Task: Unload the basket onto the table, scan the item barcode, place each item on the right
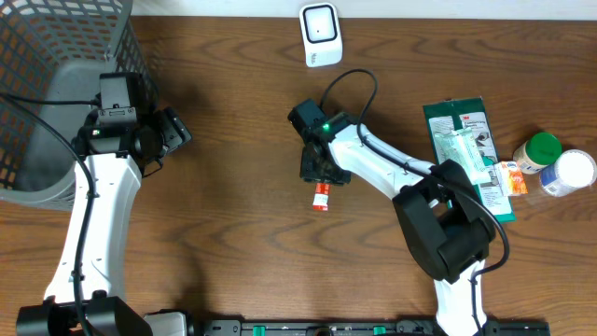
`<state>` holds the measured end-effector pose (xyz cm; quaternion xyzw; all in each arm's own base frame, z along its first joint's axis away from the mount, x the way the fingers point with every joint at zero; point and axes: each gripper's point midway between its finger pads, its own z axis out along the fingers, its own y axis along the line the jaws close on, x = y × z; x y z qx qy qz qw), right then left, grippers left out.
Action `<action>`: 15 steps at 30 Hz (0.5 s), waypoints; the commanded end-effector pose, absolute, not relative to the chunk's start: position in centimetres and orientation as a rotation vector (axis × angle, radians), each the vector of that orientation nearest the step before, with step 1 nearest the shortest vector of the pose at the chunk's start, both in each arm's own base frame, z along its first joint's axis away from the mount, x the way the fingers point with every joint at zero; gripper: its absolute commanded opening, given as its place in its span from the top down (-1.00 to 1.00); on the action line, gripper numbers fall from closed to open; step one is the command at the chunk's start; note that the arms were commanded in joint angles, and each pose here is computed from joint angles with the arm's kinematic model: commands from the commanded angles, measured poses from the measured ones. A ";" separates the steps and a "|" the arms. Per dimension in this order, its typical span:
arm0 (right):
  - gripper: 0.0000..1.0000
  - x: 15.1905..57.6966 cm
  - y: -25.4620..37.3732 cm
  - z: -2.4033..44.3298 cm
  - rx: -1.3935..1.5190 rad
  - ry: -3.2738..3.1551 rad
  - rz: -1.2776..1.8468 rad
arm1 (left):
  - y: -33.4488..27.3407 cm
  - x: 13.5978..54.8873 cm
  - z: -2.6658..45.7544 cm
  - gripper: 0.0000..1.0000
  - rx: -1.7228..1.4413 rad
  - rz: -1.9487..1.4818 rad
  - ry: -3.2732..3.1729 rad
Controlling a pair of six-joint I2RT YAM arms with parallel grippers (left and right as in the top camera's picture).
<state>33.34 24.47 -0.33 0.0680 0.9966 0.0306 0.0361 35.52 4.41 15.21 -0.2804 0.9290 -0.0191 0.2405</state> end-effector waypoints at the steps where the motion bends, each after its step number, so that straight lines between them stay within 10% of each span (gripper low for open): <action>1: 0.83 30.5 23.7 -3.8 0.188 3.179 0.061 | 4.9 35.5 15.8 -0.69 -0.789 -0.040 2.518; 9: 0.97 33.3 22.5 0.0 0.095 3.095 0.158 | 4.9 35.5 15.8 -0.68 -0.789 -0.040 2.518; 15: 0.31 33.0 22.1 -0.2 0.080 3.102 0.145 | 4.9 35.5 15.8 -0.69 -0.789 -0.040 2.518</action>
